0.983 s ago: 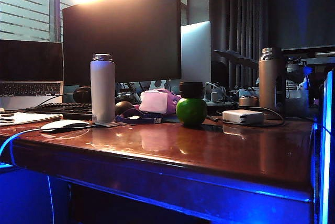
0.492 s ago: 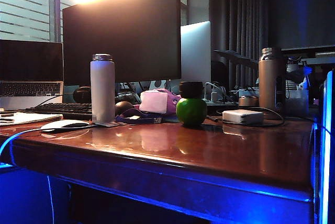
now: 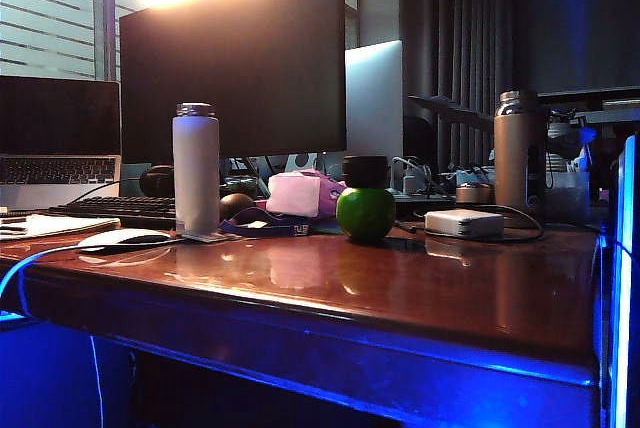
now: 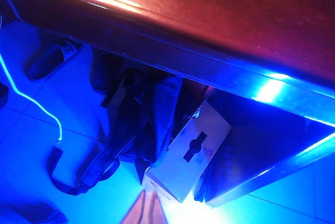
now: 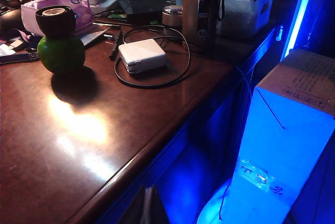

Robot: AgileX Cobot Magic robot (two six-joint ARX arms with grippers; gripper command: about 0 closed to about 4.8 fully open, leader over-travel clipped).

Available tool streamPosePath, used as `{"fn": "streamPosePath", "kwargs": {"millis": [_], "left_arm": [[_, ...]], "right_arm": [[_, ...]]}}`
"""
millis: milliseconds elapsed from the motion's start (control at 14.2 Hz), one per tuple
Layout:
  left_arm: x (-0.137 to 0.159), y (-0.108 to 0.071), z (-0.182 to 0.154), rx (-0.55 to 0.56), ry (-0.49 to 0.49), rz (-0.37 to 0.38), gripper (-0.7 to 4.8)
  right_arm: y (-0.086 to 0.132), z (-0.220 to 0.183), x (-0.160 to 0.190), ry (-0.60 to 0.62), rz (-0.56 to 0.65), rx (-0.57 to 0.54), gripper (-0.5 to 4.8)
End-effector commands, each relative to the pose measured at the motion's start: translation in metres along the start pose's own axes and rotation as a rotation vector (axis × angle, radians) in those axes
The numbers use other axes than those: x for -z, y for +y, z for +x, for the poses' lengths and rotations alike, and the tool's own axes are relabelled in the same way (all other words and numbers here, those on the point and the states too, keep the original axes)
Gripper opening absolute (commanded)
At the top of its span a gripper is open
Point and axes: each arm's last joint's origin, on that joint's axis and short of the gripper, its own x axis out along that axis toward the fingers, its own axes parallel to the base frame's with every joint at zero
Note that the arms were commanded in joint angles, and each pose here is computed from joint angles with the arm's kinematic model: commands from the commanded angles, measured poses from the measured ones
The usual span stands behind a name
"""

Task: Stack the black thermos bottle cap from the table onto the green apple.

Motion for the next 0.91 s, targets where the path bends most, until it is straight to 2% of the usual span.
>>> {"fn": "streamPosePath", "kwargs": {"millis": [70,492,702,913], "left_arm": [[-0.002,0.0,0.0,0.008,-0.016,0.004,-0.03],[-0.008,-0.001,-0.014,-0.007,-0.172,0.022,-0.03],[-0.011,0.005,-0.021,-0.083,-0.251,0.002,-0.03],[-0.013,0.005,-0.024,-0.095,-0.3,0.007,-0.03]], "right_arm": [[0.0,-0.001,-0.003,-0.016,0.003,-0.002,-0.05],[0.0,-0.001,-0.002,-0.013,0.003,-0.005,-0.05],[0.0,-0.001,-0.002,-0.013,0.003,-0.006,-0.05],[0.0,-0.001,-0.002,-0.014,0.003,-0.006,-0.05]]}}
